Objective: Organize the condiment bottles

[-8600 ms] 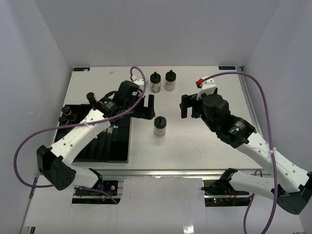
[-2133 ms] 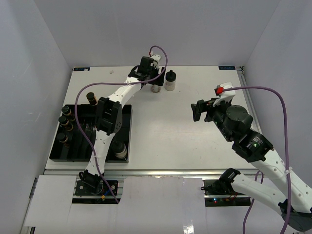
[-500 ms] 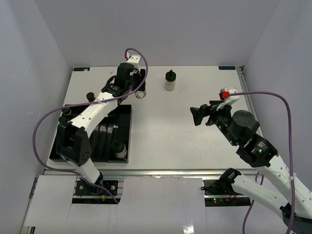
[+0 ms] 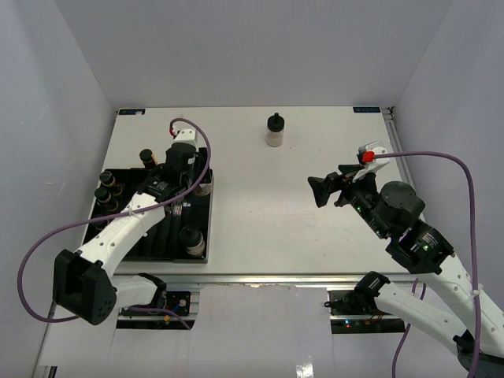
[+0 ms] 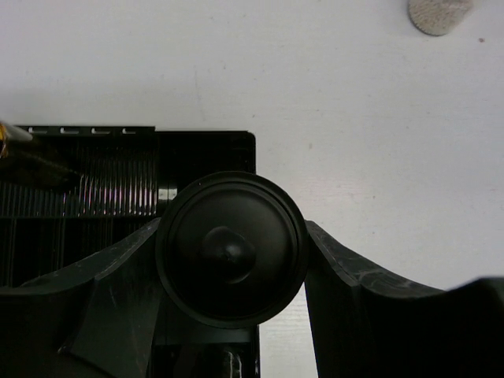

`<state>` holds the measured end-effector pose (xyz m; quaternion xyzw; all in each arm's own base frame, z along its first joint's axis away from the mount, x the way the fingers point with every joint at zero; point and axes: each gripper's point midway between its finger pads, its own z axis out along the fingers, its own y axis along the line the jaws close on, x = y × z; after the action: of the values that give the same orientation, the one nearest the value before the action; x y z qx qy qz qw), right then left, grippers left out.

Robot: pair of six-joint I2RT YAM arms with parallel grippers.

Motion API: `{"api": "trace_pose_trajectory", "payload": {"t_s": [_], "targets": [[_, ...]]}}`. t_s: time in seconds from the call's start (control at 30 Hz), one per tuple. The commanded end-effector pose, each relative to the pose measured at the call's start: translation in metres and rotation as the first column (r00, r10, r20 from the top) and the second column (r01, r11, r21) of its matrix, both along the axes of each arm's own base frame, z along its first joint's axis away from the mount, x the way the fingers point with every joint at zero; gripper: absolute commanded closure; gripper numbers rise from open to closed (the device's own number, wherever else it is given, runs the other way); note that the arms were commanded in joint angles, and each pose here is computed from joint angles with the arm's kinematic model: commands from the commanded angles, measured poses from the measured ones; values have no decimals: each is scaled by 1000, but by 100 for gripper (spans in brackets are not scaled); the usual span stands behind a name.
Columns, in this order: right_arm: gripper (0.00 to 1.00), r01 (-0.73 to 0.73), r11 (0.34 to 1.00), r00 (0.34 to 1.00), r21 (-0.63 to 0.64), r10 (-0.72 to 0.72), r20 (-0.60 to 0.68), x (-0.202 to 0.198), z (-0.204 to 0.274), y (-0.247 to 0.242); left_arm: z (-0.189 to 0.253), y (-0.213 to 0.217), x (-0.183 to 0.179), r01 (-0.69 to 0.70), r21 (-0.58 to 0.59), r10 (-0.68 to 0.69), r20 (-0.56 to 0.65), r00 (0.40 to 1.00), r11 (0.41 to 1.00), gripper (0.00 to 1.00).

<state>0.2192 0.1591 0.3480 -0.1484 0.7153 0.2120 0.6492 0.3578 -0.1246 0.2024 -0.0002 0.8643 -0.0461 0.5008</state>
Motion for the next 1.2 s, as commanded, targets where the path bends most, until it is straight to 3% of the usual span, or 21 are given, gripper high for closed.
{"api": "trace_pose_trajectory", "payload": {"t_s": [0.0, 0.27, 0.53, 1.03, 1.17], "targets": [[3, -12, 1000, 1000, 24, 11, 24, -2, 11, 0, 10, 13, -11, -96, -52, 98, 35, 995, 994, 100], [4, -25, 1000, 1000, 9, 25, 10, 1, -1, 7, -26, 33, -27, -224, -38, 222, -45, 974, 974, 100], [4, -34, 999, 999, -9, 34, 3, 6, -10, 13, -49, 35, -45, -254, -99, 248, -74, 966, 962, 100], [4, -38, 999, 999, -24, 38, -3, 10, -15, 17, -86, 29, -59, -278, -54, 267, -160, 950, 959, 99], [4, -39, 999, 999, -22, 39, -1, 10, -12, 17, -93, 28, -63, -279, -26, 270, -182, 946, 960, 73]]}}
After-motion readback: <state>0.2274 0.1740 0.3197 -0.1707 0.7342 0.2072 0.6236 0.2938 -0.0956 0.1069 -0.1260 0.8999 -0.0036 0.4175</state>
